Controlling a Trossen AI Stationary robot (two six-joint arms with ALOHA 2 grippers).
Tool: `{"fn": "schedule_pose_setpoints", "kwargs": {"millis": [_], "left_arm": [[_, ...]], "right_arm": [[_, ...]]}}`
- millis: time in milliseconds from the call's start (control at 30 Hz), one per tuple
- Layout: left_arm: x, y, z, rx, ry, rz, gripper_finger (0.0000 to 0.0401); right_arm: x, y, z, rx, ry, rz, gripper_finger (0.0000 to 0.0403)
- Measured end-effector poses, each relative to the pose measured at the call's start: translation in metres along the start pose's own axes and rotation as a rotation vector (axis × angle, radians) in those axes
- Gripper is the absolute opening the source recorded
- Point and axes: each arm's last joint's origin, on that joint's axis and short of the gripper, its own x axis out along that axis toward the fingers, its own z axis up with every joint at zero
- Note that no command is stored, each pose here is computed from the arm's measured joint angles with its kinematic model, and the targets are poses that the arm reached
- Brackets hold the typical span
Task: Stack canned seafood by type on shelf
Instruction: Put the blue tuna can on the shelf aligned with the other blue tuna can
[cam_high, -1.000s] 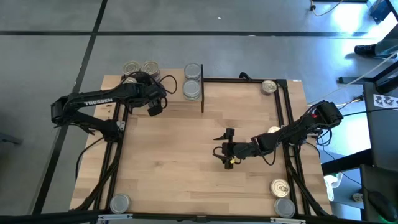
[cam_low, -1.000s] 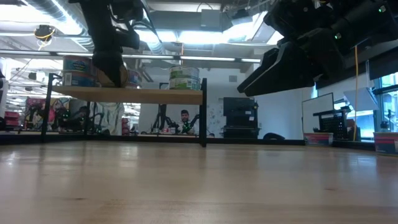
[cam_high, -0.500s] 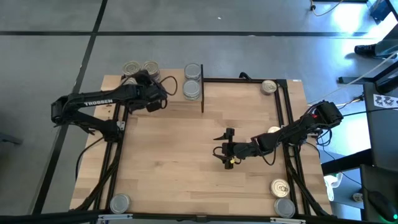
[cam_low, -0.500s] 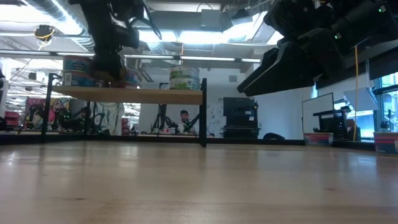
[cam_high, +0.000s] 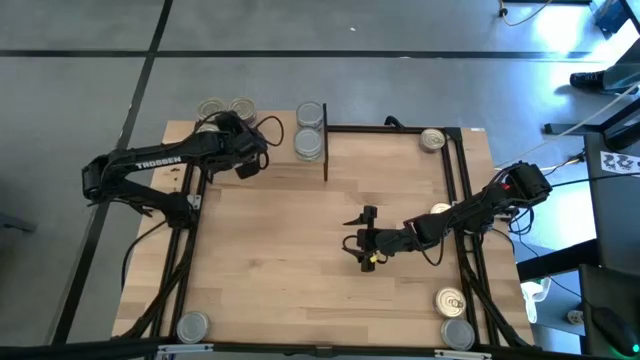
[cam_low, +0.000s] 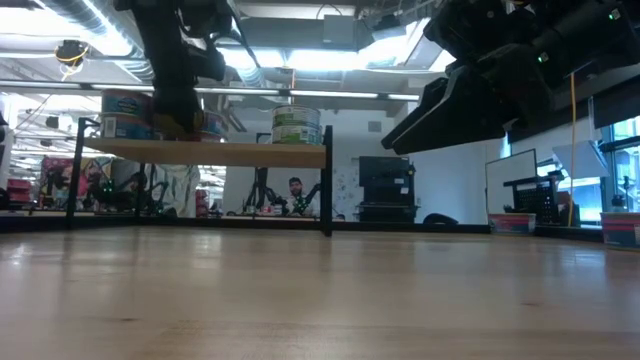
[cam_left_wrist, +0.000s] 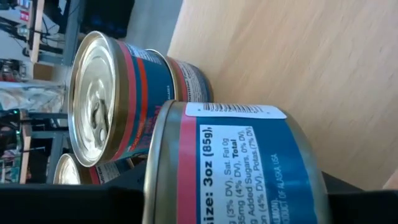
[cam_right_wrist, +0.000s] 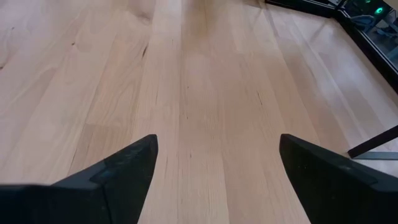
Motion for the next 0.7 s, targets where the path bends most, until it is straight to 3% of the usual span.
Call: {"fn": "schedule_pose_setpoints", "kwargs": {"millis": [700], "left_arm": [[0.0044,0.005,-0.0005,0.02,0.012,0.011,0.0186]], "right_arm": [[0.0,0.0,-0.0001,0.0,0.001,0.0,0.0335]]}}
